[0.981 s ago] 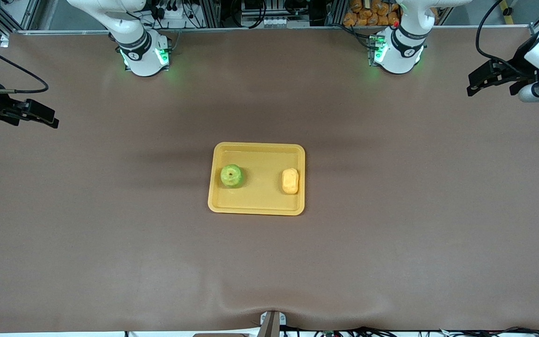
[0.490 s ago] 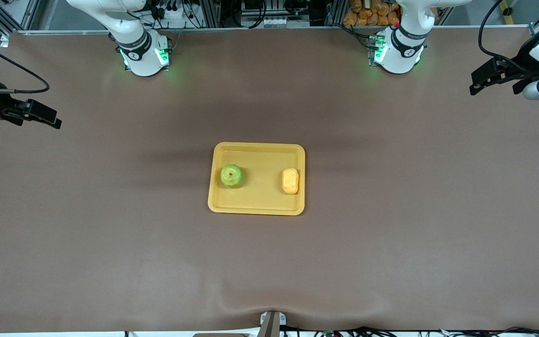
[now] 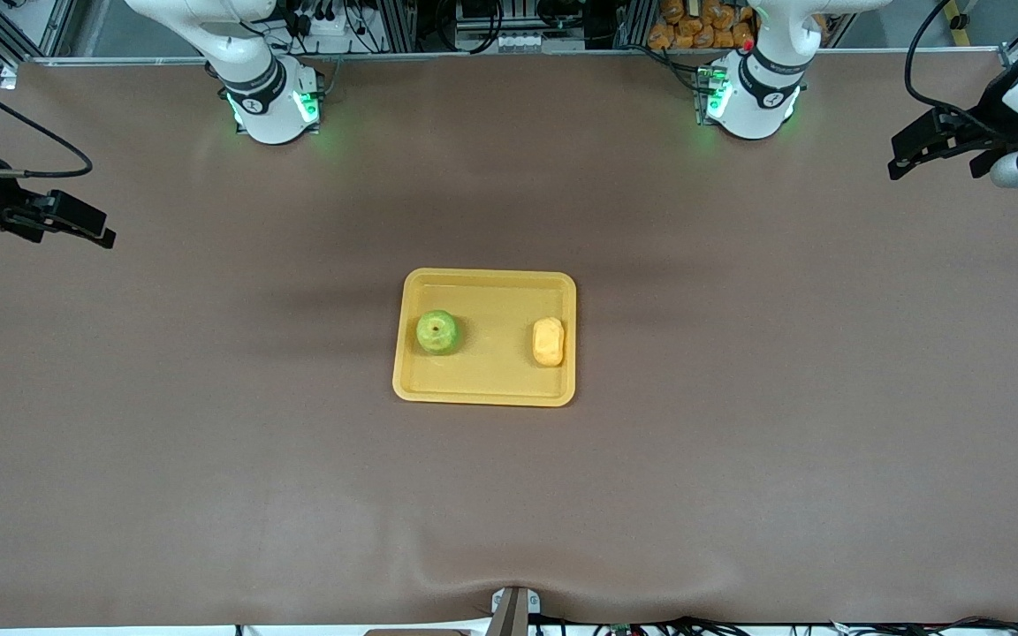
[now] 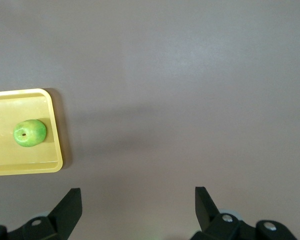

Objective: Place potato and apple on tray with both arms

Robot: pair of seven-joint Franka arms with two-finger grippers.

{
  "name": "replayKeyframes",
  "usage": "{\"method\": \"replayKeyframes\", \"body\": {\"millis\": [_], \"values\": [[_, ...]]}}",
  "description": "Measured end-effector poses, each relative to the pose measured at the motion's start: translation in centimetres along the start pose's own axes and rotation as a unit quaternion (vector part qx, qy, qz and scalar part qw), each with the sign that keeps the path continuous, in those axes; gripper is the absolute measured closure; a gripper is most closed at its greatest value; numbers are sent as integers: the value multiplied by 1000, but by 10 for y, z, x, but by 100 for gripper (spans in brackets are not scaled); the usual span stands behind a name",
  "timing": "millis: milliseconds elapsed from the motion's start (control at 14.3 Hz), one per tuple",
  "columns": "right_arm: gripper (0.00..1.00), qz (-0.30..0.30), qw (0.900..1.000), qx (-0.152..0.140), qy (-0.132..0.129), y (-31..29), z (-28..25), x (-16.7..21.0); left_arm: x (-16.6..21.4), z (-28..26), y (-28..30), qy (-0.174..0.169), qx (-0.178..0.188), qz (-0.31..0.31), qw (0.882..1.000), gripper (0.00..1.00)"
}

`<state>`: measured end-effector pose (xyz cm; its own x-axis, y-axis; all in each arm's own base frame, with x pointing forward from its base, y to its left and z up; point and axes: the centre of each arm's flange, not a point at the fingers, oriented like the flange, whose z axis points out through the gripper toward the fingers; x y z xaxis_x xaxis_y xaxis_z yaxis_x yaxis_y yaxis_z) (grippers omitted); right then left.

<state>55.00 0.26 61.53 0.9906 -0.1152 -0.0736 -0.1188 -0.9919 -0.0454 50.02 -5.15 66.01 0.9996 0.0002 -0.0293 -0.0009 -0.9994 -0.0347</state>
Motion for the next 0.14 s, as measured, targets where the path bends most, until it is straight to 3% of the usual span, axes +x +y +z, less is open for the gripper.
{"method": "replayKeyframes", "body": {"millis": [140], "values": [[0,-1,1000,0,3,-1,-3,-2,0,0,0,0,0,0,1000,0]]}}
